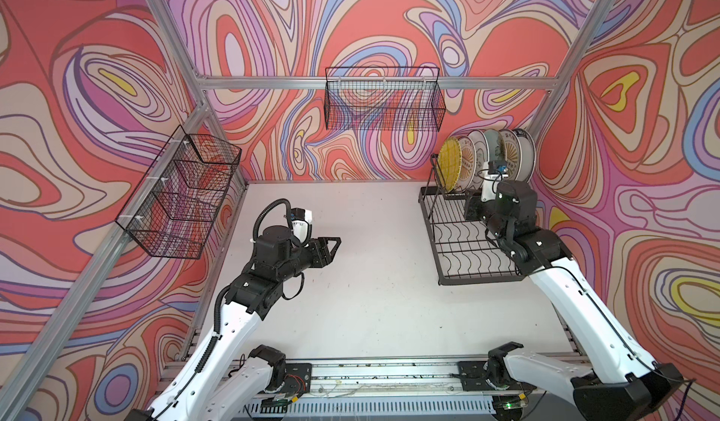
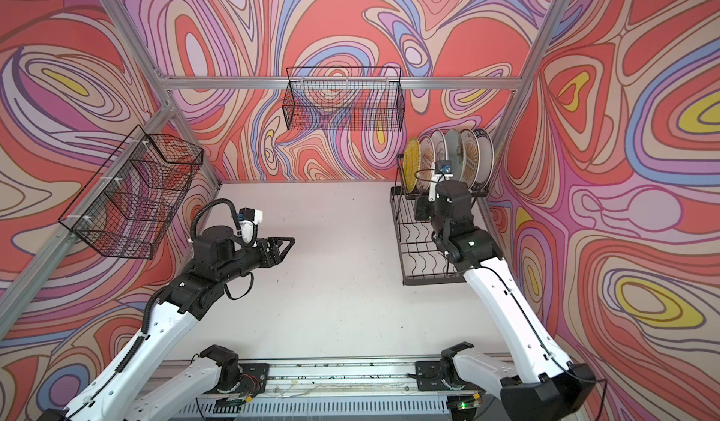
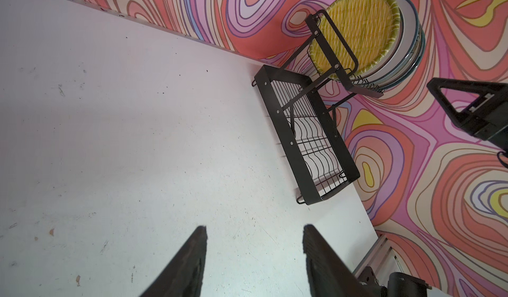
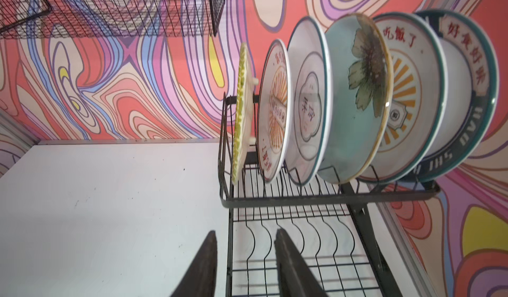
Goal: Load plates into a dish rack
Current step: Reset both arms
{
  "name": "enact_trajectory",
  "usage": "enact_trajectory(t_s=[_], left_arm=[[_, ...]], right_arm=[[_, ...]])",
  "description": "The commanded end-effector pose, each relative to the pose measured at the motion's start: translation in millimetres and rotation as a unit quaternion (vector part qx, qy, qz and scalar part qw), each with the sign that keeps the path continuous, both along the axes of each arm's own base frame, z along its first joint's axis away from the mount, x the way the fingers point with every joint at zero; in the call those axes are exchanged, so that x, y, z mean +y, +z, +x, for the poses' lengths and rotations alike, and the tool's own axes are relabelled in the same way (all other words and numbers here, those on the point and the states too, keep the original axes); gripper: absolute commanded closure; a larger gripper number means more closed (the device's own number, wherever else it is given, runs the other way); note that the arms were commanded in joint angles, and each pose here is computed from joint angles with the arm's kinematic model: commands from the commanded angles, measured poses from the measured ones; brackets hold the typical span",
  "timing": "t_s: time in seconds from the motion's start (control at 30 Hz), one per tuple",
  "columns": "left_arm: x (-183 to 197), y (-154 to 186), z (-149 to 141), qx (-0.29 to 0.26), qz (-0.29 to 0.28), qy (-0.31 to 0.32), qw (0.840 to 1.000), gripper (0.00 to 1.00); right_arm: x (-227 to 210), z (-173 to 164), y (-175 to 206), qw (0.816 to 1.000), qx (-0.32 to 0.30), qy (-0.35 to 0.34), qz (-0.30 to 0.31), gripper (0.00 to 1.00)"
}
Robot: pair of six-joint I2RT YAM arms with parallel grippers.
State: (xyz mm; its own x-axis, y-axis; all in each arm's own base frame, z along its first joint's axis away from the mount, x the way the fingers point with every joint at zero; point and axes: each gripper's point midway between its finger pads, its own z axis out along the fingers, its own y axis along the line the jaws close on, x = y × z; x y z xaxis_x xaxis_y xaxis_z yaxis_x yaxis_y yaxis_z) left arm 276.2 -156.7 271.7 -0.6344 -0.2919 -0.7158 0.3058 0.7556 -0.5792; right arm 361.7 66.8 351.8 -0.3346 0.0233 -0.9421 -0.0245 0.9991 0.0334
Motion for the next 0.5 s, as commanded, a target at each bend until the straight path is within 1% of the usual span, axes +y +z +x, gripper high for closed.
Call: enact_trajectory(t_s=[0.0, 0.13, 0.2, 0.33, 0.47], left_arm=[[7, 16, 4, -0.023, 0.016, 0.015, 0.999, 0.4], [10, 18, 9, -0.027, 0.028, 0.024, 0.999, 0.38], [11, 20, 10, -0.029, 0.034, 0.027, 0.999, 0.35], [11, 21, 15, -0.032, 0.045, 0.027, 0.998, 0.34], [10, 17, 19, -0.026, 0.053, 0.026, 0.998, 0.34]], right_arm=[[0, -12, -15, 1.0, -0.002, 0.002, 0.031, 0.64], [-2, -33, -38, 0.999, 0.005, 0.007, 0.05, 0.62], [-2, -41, -54, 0.998, 0.019, 0.011, 0.06, 0.61], [-7, -56, -90, 0.995, 0.05, -0.008, 0.082, 0.61], [-6, -68, -121, 0.991, 0.08, -0.009, 0.109, 0.6]])
